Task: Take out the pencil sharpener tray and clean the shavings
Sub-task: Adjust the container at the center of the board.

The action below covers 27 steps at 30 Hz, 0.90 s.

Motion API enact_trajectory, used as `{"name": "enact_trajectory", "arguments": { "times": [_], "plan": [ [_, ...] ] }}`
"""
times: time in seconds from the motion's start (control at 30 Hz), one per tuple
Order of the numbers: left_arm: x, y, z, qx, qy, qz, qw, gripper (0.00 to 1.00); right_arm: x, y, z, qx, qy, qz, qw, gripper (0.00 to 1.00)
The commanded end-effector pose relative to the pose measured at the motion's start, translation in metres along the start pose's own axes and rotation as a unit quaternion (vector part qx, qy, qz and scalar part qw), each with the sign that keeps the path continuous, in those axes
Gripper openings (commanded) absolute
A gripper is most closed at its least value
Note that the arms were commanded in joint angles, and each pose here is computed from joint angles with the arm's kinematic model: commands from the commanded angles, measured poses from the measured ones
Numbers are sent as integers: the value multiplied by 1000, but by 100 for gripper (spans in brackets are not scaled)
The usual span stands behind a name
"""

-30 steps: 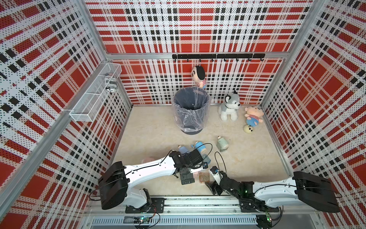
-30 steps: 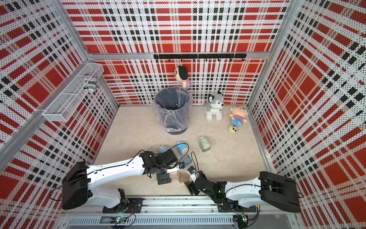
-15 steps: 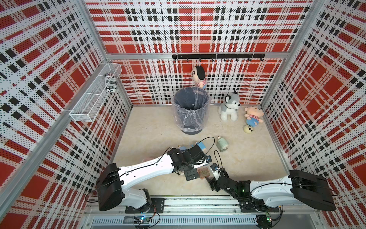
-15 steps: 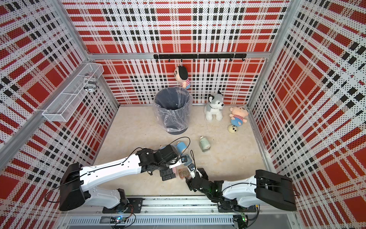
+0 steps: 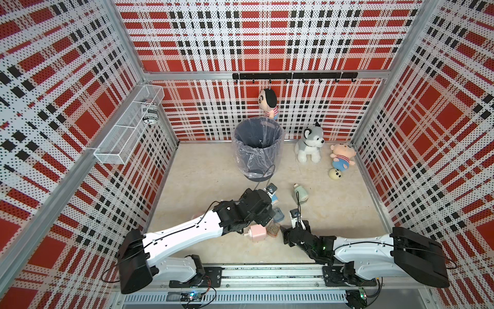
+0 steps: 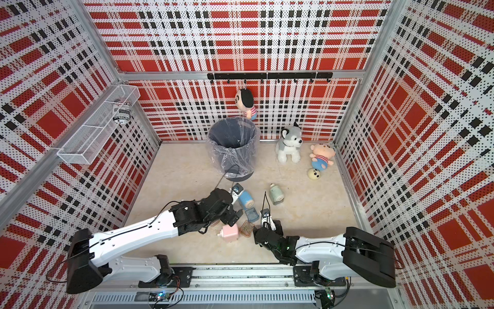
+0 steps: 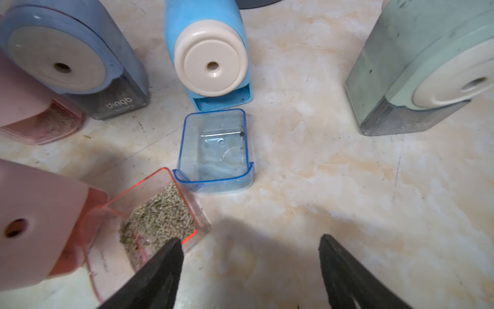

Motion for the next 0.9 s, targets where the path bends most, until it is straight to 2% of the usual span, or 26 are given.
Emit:
{"name": "enact_trajectory", "arguments": {
  "times": [0.0, 0.1, 0.17, 0.33, 0.73, 0.87],
  "plan": [
    [-9, 31, 16, -119, -79, 55, 988, 98, -10, 4, -9, 3, 26, 7, 1000, 84],
    [-2, 42, 11, -150, -67, 60, 985, 98, -17, 8, -18, -6, 38, 2, 999, 91],
    [6, 48, 6, -172, -51, 65, 982, 98, -20, 14, -24, 1, 45, 9, 999, 100],
    [14, 54, -5, -194, -40, 75, 977, 98, -23, 22, -30, 36, 26, -11, 999, 100],
    [3, 58, -5, -205, -67, 68, 974, 98, 19, 78, -43, 18, 27, -80, 996, 100],
    [4, 56, -3, -204, -67, 58, 975, 98, 25, 78, -43, 34, 2, -129, 991, 100]
  ]
}}
Point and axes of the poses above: each gripper's point midway between its finger pads, its own x axis out along the fingers, its own y axis along the line the jaws close on, z = x × y, the point moved 6 cm from there along -x, back along the fingers, and after that the axes turned 11 degrees about x, right-handed, at the moved point
